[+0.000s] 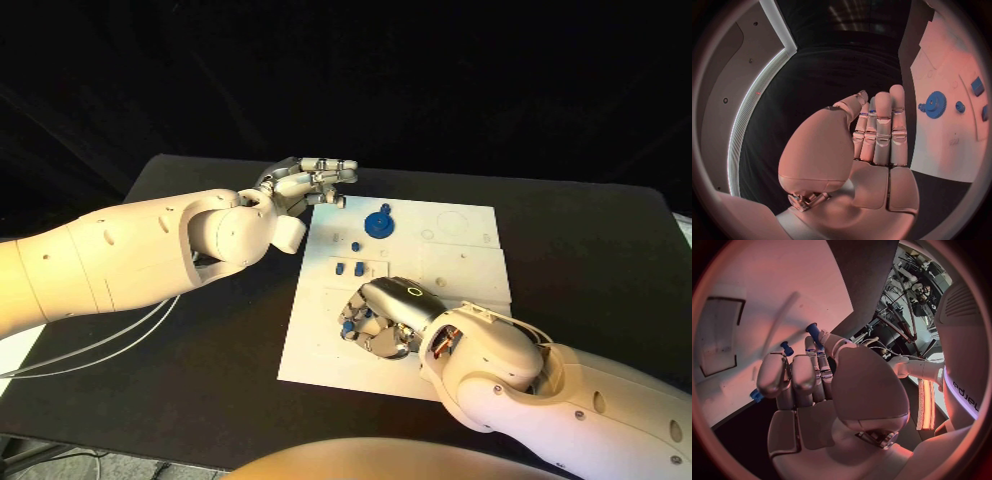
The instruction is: Assemble the parts on the task board
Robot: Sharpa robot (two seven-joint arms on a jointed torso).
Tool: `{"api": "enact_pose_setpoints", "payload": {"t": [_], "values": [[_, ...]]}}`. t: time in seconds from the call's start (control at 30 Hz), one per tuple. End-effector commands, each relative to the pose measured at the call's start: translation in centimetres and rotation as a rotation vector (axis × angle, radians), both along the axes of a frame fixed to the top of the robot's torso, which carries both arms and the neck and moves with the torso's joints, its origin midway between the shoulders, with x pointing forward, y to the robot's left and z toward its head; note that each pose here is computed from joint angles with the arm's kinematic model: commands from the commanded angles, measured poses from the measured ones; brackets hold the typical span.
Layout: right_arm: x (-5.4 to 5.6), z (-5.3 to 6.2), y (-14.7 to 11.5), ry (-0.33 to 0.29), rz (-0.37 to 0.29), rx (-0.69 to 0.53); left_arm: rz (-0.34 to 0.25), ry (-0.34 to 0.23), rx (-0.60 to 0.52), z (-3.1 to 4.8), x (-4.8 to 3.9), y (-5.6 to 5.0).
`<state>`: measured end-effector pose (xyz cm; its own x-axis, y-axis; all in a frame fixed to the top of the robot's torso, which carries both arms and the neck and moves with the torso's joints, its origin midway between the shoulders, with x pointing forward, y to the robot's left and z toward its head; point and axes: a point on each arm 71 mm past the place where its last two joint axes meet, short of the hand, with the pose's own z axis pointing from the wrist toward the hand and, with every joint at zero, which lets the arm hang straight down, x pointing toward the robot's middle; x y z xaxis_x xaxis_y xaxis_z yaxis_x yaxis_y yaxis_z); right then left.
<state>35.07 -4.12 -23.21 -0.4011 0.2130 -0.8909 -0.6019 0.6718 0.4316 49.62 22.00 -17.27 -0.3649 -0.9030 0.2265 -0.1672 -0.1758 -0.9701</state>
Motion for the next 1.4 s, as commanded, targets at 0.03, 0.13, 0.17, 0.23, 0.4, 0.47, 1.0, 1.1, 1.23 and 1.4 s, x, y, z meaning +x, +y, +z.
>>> {"api": "enact_pose_setpoints", "payload": {"t": [0.03, 0.13, 0.17, 0.23, 0.4, 0.47, 1.0, 1.1, 1.23, 1.4], "values": [[-0.1, -0.8, -0.1, 0.001, 0.002, -0.060, -0.018, -0.003, -0.013, 0.11, -0.07, -0.2], [0.0, -0.5, -0.1, -0.010, -0.013, -0.026, -0.018, -0.002, -0.013, 0.11, -0.09, -0.2], [0.0, -0.4, -0.1, -0.018, -0.020, -0.011, -0.019, -0.002, -0.013, 0.11, -0.09, -0.2], [-0.1, -0.1, -0.2, -0.032, -0.033, 0.019, -0.018, -0.002, -0.013, 0.11, -0.09, -0.2], [-0.1, 0.6, -0.8, -0.065, -0.066, 0.103, -0.019, 0.000, -0.012, 0.10, -0.10, -0.1], [-0.2, 0.9, -1.1, -0.077, -0.077, 0.141, -0.018, 0.001, -0.012, 0.09, -0.11, 0.0], [0.6, 3.4, -10.1, 0.113, -0.287, 0.263, -0.017, 0.005, -0.009, 0.03, -0.20, 0.3], [0.7, 3.1, -12.3, 0.147, -0.347, 0.215, -0.018, 0.006, -0.009, 0.02, -0.33, 0.3], [0.3, 2.5, -14.8, 0.190, -0.434, 0.141, -0.020, 0.009, -0.009, -0.06, -0.49, 0.4], [-0.2, 1.7, -17.0, 0.227, -0.533, 0.042, -0.025, 0.012, -0.011, -0.18, -0.59, 0.3]]}}
